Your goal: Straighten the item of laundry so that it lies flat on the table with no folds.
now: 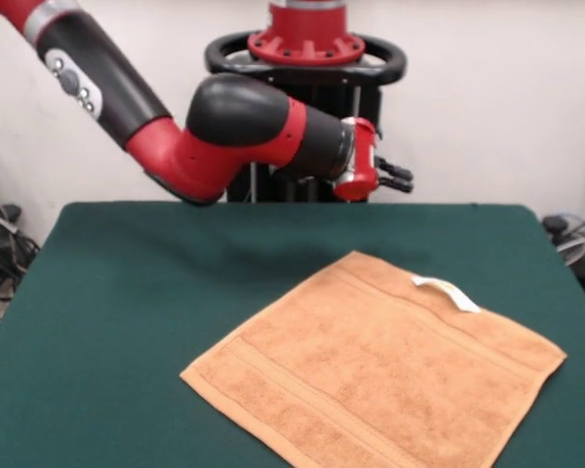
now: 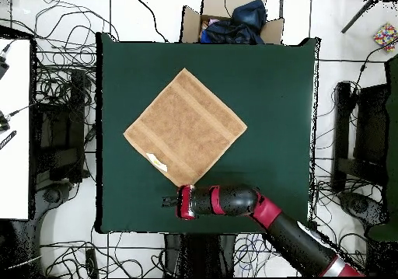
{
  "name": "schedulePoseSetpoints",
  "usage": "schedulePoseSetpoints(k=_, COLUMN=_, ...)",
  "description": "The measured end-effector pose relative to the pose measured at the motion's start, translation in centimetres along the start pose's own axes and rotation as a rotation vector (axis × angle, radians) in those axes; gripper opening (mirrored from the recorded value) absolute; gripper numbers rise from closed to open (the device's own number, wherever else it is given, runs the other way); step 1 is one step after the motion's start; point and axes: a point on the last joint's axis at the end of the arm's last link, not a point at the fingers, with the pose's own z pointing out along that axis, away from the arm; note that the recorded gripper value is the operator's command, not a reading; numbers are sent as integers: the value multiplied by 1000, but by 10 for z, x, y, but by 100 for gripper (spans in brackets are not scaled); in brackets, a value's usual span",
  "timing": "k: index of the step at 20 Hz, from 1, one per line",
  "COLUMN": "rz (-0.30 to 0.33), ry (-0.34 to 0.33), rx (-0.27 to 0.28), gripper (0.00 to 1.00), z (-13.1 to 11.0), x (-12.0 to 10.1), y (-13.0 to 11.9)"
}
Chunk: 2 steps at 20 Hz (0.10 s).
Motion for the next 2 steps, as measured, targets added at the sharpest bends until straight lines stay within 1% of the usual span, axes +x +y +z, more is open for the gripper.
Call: schedulePoseSetpoints(k=2, rz=-5, ry=20, rx=8, gripper=0, z=-3, x=0, y=-1)
